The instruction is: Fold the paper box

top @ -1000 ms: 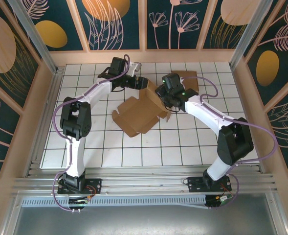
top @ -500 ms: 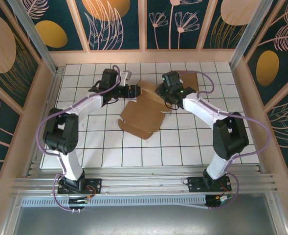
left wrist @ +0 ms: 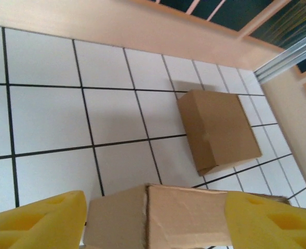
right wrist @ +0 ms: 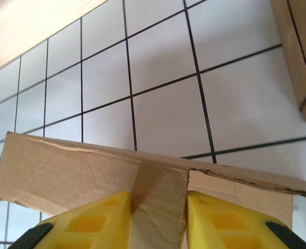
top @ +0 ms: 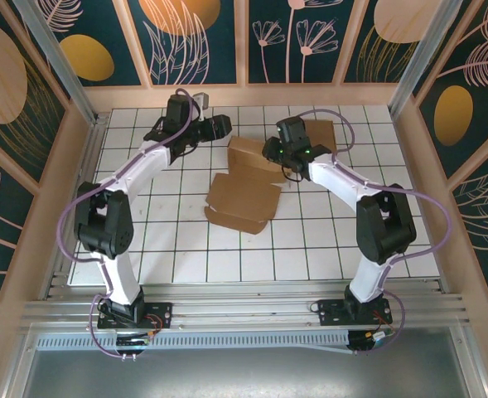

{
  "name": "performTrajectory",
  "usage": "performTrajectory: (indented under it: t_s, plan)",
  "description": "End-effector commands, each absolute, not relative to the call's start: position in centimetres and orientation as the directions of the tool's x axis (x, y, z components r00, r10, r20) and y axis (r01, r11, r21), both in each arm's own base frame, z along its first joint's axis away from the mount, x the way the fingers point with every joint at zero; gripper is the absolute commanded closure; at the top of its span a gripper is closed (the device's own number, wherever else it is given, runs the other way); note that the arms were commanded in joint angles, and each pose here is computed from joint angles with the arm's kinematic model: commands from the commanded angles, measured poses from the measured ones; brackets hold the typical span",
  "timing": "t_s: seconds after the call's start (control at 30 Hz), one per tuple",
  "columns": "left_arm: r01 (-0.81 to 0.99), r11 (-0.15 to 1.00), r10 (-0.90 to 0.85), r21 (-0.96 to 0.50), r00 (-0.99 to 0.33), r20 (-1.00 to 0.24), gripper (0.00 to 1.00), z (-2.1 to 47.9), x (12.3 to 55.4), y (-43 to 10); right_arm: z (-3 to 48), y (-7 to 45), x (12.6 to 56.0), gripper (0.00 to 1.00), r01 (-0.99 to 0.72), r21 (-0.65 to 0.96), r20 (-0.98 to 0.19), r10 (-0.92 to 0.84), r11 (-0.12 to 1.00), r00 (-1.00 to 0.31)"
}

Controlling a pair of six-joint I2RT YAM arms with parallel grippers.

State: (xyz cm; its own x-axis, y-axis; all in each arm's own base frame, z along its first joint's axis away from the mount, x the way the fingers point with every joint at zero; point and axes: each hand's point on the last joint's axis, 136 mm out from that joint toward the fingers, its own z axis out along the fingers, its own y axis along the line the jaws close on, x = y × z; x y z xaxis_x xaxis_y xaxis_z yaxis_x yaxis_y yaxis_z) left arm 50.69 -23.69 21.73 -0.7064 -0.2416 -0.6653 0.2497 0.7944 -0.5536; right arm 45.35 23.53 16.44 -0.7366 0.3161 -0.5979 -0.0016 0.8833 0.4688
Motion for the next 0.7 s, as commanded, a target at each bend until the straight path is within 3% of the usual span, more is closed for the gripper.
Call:
performTrajectory:
  t_s: [0.0, 0.17, 0.3, 0.4, 0.67]
  plan:
    - [0.158, 0.805, -0.239, -0.573, -0.797, -0.555, 0.32, 18.2, 50.2, -23.5, 15.9, 24.6, 46.1, 0.68, -0.155, 0.411, -0.636, 0.160, 0.898, -0.755]
    - [0.152, 0.746, -0.267, -0.649, -0.824, -0.500, 0.34, 17.7, 49.5, -24.4, 16.6, 25.9, 46.9, 0.68, -0.200, 0.424, -0.641, 0.136, 0.883, -0.756]
    - [0.167, 0.665, -0.270, -0.728, -0.856, -0.442, 0.41, 17.7, 48.4, -25.8, 16.9, 26.7, 47.4, 0.67, -0.205, 0.437, -0.637, 0.141, 0.876, -0.758]
    - [0.126, 0.681, -0.285, -0.721, -0.861, -0.420, 0.48, 16.3, 48.1, -25.3, 17.6, 27.3, 47.6, 0.66, -0.216, 0.457, -0.636, 0.147, 0.863, -0.757]
    - [0.092, 0.713, -0.298, -0.695, -0.858, -0.419, 0.54, 14.9, 48.1, -24.5, 21.7, 25.9, 47.3, 0.56, -0.187, 0.466, -0.661, 0.200, 0.865, -0.723]
